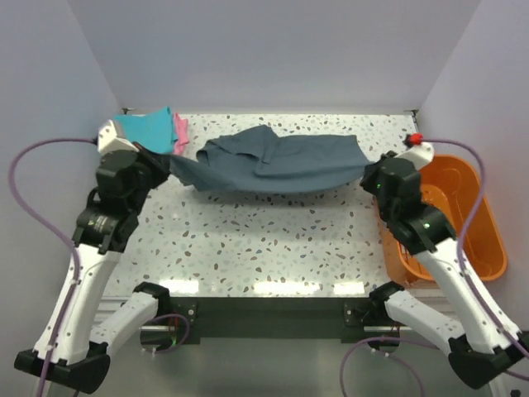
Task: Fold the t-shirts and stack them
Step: Flatten the tshirt out
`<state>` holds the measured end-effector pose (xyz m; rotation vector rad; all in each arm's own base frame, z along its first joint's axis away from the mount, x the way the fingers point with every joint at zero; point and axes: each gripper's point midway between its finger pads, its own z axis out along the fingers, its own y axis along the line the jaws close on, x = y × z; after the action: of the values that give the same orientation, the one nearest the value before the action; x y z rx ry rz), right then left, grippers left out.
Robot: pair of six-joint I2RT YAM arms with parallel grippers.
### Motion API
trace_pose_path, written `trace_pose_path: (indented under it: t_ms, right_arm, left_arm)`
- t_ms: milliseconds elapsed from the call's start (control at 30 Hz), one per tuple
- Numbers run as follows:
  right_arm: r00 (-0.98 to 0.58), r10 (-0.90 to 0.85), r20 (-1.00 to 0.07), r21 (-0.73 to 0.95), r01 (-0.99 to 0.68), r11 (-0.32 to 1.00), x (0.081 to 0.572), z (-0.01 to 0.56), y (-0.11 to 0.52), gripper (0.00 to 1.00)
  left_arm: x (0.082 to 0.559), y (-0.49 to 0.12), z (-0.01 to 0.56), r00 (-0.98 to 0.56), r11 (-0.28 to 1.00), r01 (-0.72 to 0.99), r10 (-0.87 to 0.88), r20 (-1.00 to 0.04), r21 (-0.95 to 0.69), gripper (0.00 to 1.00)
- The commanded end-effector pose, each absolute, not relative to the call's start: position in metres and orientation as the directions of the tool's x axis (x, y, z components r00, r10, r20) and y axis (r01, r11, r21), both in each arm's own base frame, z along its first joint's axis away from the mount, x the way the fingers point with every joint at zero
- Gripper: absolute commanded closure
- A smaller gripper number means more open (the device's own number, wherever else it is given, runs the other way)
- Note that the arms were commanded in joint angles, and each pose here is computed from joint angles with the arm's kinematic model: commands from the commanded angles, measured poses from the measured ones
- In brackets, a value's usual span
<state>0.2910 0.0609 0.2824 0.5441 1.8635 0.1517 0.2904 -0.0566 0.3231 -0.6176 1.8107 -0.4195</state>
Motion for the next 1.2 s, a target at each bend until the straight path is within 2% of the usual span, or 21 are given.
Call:
trace_pose_path:
  t_ms: [0,67,133,233,333,367,533,633,733,833,900,1000,1167]
  right_arm:
    - [-0.119,0.400,-0.909,0.362,0.250,0.898,0.264,0.365,0.034,1.00]
    - [-0.037,0.431,-0.902,0.420,0.161,0.893,0.247,0.417,0.033,1.00]
    - [0.029,0.451,-0.892,0.451,0.099,0.887,0.228,0.457,0.027,1.00]
    - [0.080,0.472,-0.878,0.474,-0.005,0.881,0.199,0.499,0.024,1.00]
    - [0.122,0.503,-0.855,0.490,-0.123,0.863,0.169,0.535,0.024,1.00]
    - [0.130,0.508,-0.852,0.490,-0.149,0.859,0.161,0.543,0.024,1.00]
    - [0.147,0.532,-0.834,0.481,-0.281,0.830,0.118,0.570,0.024,1.00]
    - [0.152,0.548,-0.823,0.482,-0.324,0.814,0.105,0.573,0.024,1.00]
    - [0.132,0.541,-0.831,0.482,-0.317,0.817,0.109,0.565,0.027,1.00]
    - [0.080,0.514,-0.854,0.479,-0.266,0.837,0.132,0.542,0.034,1.00]
    - [0.061,0.502,-0.863,0.479,-0.216,0.850,0.151,0.528,0.037,1.00]
    - [-0.024,0.451,-0.892,0.451,-0.084,0.888,0.200,0.477,0.047,1.00]
    - [-0.160,0.341,-0.926,0.319,0.151,0.936,0.281,0.392,0.057,1.00]
  left_arm:
    - [0.271,-0.043,0.438,-0.012,0.809,-0.047,-0.586,-0.810,-0.585,1.00]
    - [0.250,-0.035,0.496,0.100,0.805,0.021,-0.592,-0.800,-0.593,1.00]
    - [0.236,-0.029,0.527,0.158,0.819,0.046,-0.571,-0.805,-0.572,1.00]
    - [0.191,-0.017,0.600,0.317,0.821,0.152,-0.568,-0.759,-0.551,1.00]
    - [0.160,-0.011,0.638,0.406,0.837,0.215,-0.545,-0.734,-0.503,1.00]
    - [0.133,-0.003,0.662,0.464,0.834,0.245,-0.548,-0.696,-0.494,1.00]
    - [0.080,0.011,0.708,0.587,0.860,0.281,-0.505,-0.633,-0.425,1.00]
    - [0.076,0.016,0.711,0.608,0.869,0.263,-0.487,-0.627,-0.419,1.00]
    - [0.090,0.020,0.708,0.611,0.874,0.220,-0.469,-0.637,-0.433,1.00]
    - [0.130,0.012,0.695,0.584,0.898,0.169,-0.423,-0.692,-0.406,1.00]
    - [0.181,0.006,0.667,0.517,0.916,0.086,-0.378,-0.768,-0.393,1.00]
    - [0.259,-0.012,0.623,0.420,0.953,0.011,-0.279,-0.863,-0.303,1.00]
    - [0.401,-0.047,0.498,0.167,0.987,-0.051,-0.141,-0.976,-0.151,1.00]
